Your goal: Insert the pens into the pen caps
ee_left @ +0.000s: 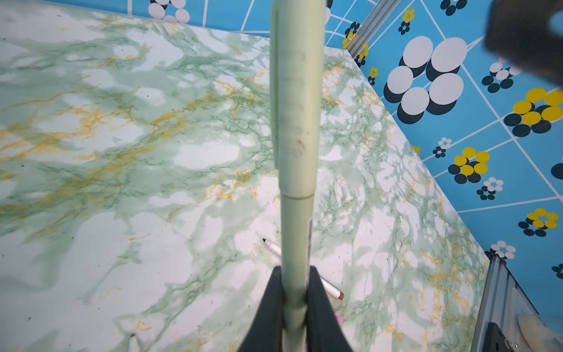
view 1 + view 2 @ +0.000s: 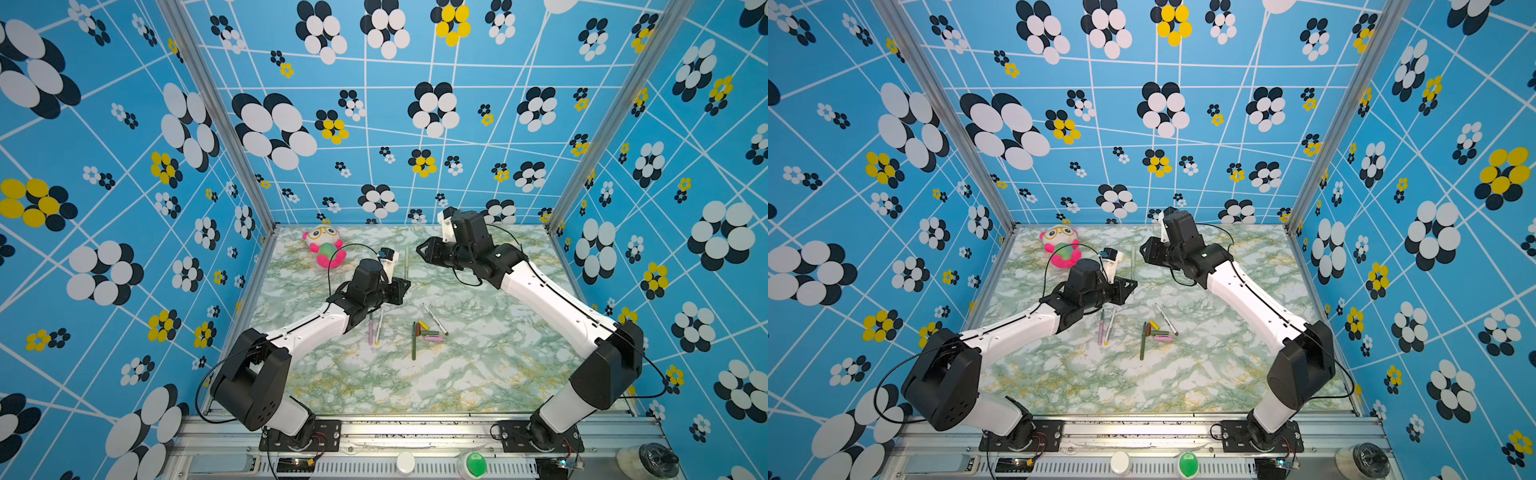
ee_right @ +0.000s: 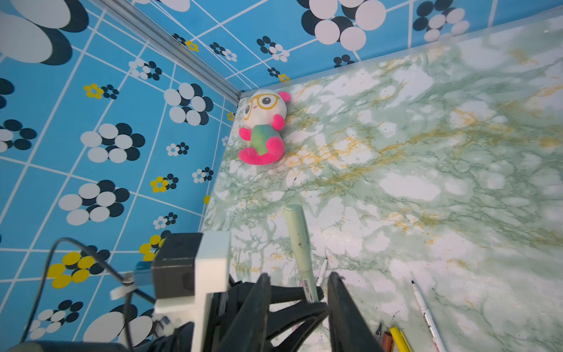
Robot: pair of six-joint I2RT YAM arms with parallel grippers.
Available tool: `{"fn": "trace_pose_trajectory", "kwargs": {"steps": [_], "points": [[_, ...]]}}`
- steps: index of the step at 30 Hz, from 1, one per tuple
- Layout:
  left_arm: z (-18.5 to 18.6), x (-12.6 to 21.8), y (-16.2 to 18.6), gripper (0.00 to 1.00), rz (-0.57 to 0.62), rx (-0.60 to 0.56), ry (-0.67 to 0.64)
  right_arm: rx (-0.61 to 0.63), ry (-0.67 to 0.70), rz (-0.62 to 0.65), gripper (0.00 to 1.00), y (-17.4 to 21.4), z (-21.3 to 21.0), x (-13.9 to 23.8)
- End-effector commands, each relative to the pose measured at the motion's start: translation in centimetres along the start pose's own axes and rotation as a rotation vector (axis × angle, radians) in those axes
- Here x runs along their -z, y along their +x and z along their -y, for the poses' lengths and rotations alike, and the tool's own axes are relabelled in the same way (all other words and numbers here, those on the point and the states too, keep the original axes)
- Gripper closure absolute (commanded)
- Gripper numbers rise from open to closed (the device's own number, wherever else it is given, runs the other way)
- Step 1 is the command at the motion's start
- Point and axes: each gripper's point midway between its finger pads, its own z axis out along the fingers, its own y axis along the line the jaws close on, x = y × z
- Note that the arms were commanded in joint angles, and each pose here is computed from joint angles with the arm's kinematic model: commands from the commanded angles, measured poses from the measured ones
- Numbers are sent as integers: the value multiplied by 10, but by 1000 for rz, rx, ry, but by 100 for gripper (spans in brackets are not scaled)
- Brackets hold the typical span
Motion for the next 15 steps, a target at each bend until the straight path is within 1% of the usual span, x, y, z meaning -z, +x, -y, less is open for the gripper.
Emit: {"fn": "trace_pose_trajectory", "kwargs": {"steps": [1, 8, 15], "points": [[11, 16, -17, 100, 64, 6, 15, 21, -39, -42, 66, 15, -4, 3], [25, 28, -22, 100, 67, 43, 63, 31, -94, -78, 60, 36, -3, -1], [31, 29, -16, 100, 46, 62, 82, 64, -172, -88, 59, 44, -16, -4]]}}
